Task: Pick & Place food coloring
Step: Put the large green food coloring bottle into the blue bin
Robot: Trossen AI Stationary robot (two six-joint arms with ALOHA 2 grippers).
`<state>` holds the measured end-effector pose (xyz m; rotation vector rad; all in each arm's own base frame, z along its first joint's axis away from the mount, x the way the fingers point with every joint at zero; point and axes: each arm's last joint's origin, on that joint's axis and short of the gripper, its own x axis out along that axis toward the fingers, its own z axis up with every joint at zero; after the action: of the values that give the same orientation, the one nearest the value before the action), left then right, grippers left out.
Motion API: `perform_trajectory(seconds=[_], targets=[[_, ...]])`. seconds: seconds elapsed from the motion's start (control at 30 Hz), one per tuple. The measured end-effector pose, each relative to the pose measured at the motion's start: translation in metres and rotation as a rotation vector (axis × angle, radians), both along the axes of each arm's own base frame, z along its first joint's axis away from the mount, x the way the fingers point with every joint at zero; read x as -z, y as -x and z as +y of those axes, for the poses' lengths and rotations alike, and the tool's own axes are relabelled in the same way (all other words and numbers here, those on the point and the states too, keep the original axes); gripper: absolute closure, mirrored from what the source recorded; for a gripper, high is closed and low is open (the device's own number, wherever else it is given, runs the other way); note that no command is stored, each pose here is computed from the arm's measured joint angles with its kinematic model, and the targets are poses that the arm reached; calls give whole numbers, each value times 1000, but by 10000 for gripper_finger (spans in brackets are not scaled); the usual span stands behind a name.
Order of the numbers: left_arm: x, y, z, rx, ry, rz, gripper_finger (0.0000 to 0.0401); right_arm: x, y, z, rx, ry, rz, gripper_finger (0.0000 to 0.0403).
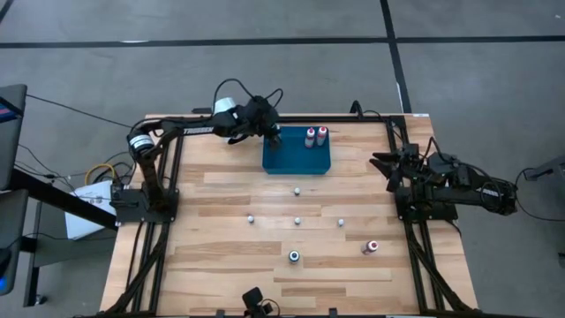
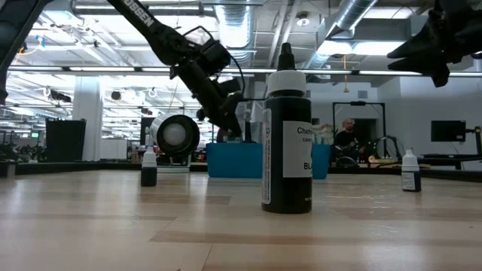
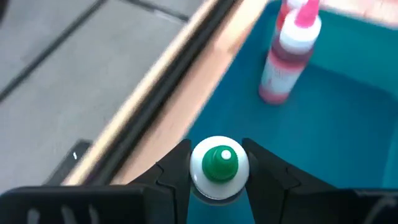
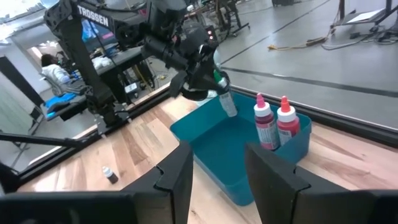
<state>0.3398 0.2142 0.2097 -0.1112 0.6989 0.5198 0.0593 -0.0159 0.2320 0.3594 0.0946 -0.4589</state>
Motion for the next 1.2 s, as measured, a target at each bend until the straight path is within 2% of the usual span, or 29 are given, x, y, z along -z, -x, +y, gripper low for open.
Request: perform_trajectory(seconds=[0.2, 0.57, 0.73, 1.2], targets=[[12, -9, 1, 8, -13, -17, 295, 0, 0, 0, 8, 1, 4, 269], [21, -3, 0, -2, -23, 54, 295, 0, 0, 0, 6, 1, 3, 269], [30, 2, -3, -15, -7, 51, 280, 0, 0, 0, 7, 1, 4, 269], [28, 0, -2, -18, -17, 40, 269, 0, 0, 0, 8, -6, 0, 269]])
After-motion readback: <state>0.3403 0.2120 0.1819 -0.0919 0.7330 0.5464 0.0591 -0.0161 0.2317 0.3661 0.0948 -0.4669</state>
